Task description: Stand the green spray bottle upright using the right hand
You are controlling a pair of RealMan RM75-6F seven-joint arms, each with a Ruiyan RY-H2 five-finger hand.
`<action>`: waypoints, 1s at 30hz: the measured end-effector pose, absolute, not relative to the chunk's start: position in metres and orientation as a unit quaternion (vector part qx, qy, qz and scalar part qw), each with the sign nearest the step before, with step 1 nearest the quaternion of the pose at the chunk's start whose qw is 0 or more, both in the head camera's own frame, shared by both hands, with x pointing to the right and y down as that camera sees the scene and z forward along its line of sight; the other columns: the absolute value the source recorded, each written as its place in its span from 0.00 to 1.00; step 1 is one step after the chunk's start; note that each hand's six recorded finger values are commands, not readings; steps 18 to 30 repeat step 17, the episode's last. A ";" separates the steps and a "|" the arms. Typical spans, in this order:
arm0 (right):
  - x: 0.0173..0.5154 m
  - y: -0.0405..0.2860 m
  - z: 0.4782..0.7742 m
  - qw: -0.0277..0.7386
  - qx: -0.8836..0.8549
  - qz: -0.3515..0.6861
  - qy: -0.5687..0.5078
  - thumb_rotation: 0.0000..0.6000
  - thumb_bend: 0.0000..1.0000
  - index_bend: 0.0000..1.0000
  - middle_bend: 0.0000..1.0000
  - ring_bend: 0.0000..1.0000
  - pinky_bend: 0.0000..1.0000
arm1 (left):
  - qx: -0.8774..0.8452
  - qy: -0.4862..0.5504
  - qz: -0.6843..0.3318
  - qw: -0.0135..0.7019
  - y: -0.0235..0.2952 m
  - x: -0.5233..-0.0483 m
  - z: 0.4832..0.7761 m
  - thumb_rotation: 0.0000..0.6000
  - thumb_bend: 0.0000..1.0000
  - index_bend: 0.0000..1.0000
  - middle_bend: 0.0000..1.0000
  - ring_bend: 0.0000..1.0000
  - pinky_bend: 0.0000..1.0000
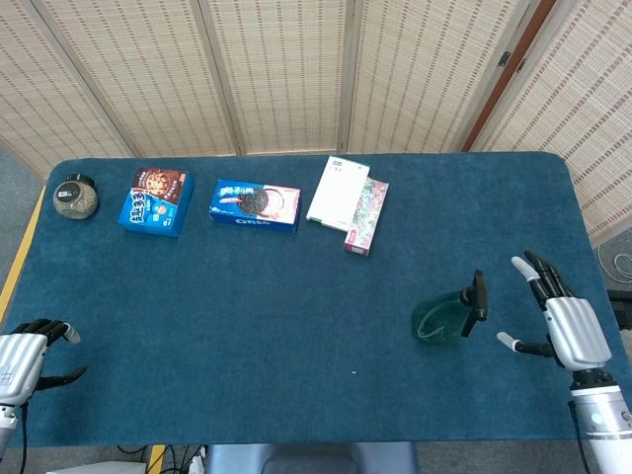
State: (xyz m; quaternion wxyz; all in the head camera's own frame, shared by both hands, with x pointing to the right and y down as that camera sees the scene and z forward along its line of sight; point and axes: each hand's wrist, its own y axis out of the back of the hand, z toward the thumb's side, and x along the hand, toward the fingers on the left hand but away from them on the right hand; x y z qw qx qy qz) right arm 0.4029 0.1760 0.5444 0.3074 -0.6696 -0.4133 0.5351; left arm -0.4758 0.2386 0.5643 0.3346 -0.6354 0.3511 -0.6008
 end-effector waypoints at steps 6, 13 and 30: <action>0.415 0.180 0.539 0.360 -0.613 0.626 -0.320 1.00 0.00 0.00 0.00 0.00 0.24 | -0.639 0.355 -0.596 0.332 0.233 -0.473 0.563 1.00 0.00 0.48 0.47 0.36 0.39; 0.430 0.187 0.537 0.409 -0.533 0.704 -0.229 1.00 0.00 0.00 0.02 0.00 0.24 | -0.640 0.358 -0.595 0.329 0.231 -0.470 0.562 1.00 0.00 0.48 0.47 0.36 0.39; 0.437 0.193 0.540 0.406 -0.504 0.736 -0.198 1.00 0.00 0.00 0.02 0.00 0.24 | -0.639 0.358 -0.595 0.331 0.228 -0.468 0.562 1.00 0.00 0.48 0.47 0.36 0.39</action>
